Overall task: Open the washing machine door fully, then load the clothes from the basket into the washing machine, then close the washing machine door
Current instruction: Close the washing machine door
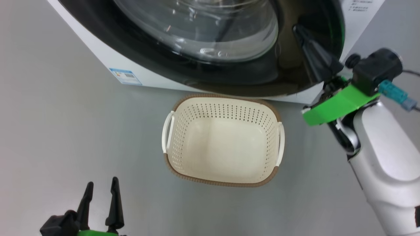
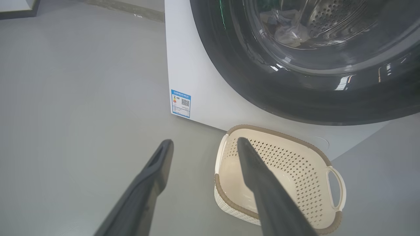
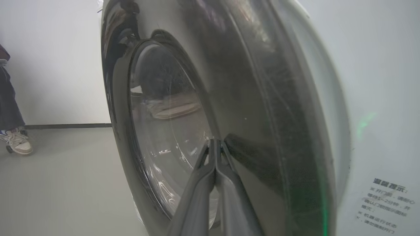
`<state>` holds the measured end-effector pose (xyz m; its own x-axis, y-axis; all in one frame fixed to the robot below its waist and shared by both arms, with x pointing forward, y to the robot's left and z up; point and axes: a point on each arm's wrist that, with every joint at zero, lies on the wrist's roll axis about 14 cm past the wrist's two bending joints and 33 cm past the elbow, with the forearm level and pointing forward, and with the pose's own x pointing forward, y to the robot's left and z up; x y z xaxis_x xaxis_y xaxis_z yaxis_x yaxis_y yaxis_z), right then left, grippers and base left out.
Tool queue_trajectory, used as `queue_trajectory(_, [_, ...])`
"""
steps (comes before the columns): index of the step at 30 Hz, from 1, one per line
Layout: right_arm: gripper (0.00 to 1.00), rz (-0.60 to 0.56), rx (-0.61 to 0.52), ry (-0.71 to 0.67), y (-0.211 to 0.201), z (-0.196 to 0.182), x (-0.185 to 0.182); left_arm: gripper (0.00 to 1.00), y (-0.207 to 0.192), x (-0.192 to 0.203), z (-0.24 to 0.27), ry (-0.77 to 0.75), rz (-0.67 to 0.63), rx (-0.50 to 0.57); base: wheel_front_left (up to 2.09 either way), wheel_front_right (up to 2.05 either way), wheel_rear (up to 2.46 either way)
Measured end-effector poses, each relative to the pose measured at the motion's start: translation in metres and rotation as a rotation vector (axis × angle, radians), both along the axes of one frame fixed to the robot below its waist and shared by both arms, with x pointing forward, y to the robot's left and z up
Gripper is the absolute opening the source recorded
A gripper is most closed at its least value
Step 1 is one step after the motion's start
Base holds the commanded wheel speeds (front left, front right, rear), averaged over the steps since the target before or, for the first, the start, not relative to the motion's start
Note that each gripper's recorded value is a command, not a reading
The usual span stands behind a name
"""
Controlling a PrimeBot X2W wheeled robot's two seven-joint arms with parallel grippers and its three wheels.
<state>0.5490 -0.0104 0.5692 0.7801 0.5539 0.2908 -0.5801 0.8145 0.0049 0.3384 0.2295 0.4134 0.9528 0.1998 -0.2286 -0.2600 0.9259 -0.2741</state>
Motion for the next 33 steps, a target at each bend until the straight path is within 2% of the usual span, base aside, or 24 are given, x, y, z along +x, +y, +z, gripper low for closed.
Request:
queue_trajectory(18, [0.00,-0.007,-0.132,-0.070,0.004,-0.007,0.068,1.00,-0.006,0.018,-0.016,0.038,-0.024,-0.003,0.00,0.00,0.00])
queue_trajectory(24, [0.00,-0.004,-0.150,-0.071,0.006,-0.008,0.072,1.00,-0.005,0.018,-0.014,0.032,-0.022,0.000,0.00,0.00,0.00])
queue_trajectory(33, [0.00,-0.029,-0.155,-0.110,-0.006,0.013,0.060,1.00,-0.012,0.022,-0.006,0.003,-0.043,-0.011,0.00,0.00,0.00])
